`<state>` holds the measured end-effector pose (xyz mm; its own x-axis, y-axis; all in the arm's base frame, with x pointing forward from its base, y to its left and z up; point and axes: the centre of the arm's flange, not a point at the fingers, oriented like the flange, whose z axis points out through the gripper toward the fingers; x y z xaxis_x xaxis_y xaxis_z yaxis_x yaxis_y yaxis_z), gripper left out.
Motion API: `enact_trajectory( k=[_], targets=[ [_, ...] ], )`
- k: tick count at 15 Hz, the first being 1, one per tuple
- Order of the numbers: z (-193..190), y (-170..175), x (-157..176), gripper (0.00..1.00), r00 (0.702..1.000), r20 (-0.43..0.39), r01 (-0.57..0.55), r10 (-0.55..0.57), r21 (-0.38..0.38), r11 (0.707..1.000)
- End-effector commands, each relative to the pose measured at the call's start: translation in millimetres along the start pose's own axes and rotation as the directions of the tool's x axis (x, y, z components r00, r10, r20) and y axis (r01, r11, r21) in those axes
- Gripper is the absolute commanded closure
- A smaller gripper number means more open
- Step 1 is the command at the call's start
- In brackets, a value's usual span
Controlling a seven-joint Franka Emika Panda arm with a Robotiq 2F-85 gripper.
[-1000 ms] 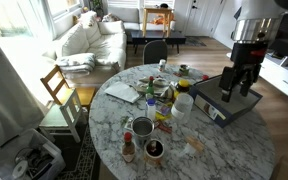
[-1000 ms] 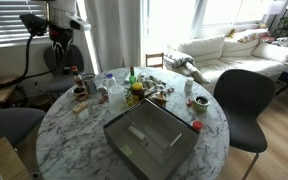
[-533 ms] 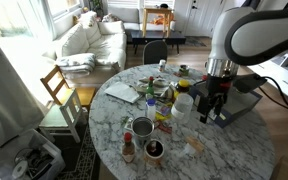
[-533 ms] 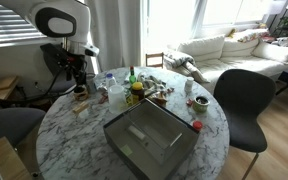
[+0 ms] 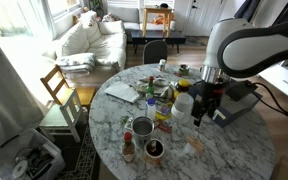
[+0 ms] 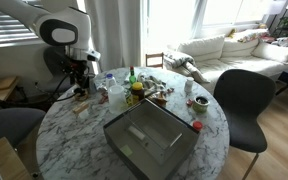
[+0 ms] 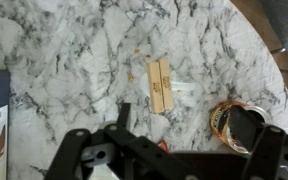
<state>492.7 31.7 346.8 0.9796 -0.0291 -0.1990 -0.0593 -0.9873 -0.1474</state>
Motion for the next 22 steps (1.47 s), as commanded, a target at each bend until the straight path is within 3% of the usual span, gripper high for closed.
enact_trajectory(
  k=[1, 8, 14, 22],
  targets=[
    [3.0, 19.3, 15.8, 0.00, 0.997, -0.058, -0.048, 0.051, 0.046, 0.998],
    [0.8, 63.1, 56.2, 0.00, 0.957, -0.253, -0.133, 0.139, 0.040, 0.990],
    [14.3, 70.4, 83.3, 0.00, 0.935, -0.321, -0.161, 0.154, 0.003, 0.987],
    [19.7, 76.5, 100.4, 0.00, 0.919, -0.345, -0.223, 0.190, -0.060, 0.973]
  ],
)
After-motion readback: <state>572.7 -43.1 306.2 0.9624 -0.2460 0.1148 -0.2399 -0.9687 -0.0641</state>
